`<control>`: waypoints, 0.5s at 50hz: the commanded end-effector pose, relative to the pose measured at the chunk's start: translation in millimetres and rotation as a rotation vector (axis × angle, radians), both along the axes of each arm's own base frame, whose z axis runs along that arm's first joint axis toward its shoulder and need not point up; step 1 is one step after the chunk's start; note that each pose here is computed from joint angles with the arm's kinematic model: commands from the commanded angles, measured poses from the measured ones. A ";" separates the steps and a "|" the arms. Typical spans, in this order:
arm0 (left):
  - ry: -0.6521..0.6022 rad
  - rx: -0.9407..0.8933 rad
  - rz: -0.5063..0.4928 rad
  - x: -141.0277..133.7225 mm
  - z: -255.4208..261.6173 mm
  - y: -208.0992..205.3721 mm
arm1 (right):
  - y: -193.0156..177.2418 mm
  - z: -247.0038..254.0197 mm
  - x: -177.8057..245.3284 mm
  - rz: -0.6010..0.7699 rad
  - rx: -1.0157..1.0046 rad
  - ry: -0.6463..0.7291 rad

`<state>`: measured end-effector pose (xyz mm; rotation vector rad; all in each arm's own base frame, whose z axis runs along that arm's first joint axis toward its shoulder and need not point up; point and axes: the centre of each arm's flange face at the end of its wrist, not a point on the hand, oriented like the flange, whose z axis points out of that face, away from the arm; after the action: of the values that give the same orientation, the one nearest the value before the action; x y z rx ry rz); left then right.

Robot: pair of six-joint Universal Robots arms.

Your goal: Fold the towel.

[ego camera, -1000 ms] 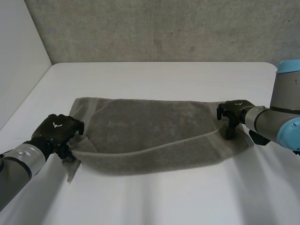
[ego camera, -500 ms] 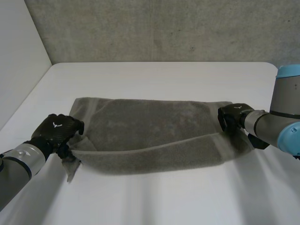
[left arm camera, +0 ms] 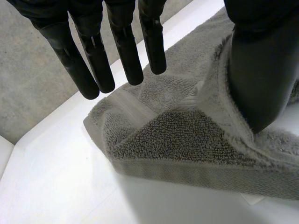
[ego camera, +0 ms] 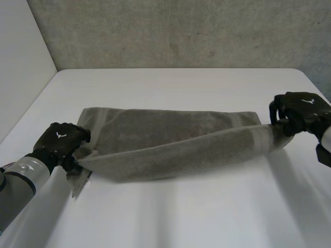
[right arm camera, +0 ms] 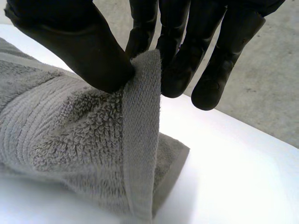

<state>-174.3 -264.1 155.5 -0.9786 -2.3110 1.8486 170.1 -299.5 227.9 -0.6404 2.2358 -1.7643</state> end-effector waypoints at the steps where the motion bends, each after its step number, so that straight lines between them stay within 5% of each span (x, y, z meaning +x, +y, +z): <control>1: -0.001 0.022 0.001 0.3 -6.0 -0.1 | 9.3 1.1 -26.5 -0.038 -0.032 -0.028; 25: -0.073 -0.096 -0.023 1.6 20.0 10.5 | 26.2 20.2 -41.9 -0.109 -0.200 -0.009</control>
<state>-173.6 -258.7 168.5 -0.9959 -2.2883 1.9079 126.5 -276.8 242.8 -0.5516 2.1605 -2.0378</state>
